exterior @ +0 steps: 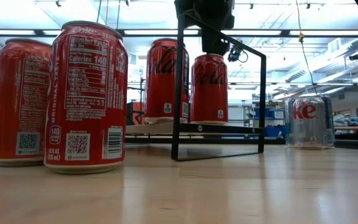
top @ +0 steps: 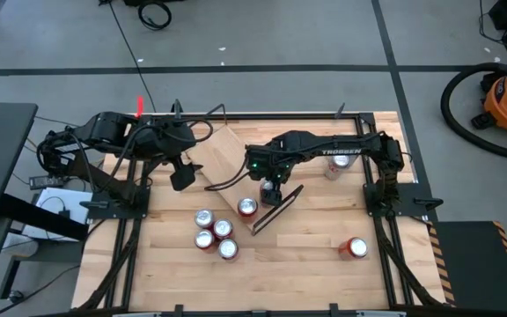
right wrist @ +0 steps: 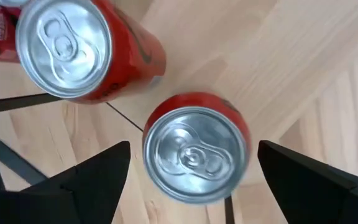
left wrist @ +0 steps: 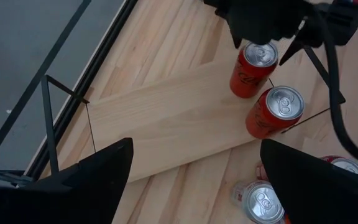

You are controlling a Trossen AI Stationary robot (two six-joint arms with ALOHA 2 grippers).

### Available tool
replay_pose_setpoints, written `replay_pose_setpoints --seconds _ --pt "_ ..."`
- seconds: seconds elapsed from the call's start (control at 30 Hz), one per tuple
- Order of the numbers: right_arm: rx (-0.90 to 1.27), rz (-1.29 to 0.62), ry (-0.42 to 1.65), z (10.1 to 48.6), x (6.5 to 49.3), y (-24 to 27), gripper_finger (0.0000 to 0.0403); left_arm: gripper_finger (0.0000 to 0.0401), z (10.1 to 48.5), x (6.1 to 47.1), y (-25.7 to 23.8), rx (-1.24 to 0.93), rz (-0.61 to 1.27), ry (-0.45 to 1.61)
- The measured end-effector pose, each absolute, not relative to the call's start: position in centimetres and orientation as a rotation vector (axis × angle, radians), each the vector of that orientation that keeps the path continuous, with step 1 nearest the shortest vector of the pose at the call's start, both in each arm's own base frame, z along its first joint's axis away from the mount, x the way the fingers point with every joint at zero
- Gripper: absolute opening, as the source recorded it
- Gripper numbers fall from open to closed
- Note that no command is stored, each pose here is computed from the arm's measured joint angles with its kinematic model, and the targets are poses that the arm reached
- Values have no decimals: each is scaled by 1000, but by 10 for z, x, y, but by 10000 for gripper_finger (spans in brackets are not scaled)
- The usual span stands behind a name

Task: Place canned beverage on shelf
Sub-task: Put the red and black soda can on the shelf aligned with the other red and black soda can

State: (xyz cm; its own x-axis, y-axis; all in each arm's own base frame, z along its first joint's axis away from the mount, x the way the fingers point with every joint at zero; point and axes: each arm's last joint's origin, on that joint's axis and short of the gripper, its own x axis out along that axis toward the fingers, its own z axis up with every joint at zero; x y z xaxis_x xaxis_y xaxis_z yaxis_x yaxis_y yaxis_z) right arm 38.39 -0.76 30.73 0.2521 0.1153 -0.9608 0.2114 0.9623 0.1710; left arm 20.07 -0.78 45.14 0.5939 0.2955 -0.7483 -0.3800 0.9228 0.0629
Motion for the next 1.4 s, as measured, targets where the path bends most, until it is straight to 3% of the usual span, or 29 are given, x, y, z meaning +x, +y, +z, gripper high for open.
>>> replay_pose_setpoints --seconds 0.57,0.93,1.4 --pt "328 -209 1170 322 390 -54 359 364 451 201 -8 -117 399 846" --pt "372 -242 1247 284 386 -71 348 364 452 201 -7 -112 426 837" --pt "380 -223 1335 274 379 -67 348 364 452 201 -7 -115 427 837"
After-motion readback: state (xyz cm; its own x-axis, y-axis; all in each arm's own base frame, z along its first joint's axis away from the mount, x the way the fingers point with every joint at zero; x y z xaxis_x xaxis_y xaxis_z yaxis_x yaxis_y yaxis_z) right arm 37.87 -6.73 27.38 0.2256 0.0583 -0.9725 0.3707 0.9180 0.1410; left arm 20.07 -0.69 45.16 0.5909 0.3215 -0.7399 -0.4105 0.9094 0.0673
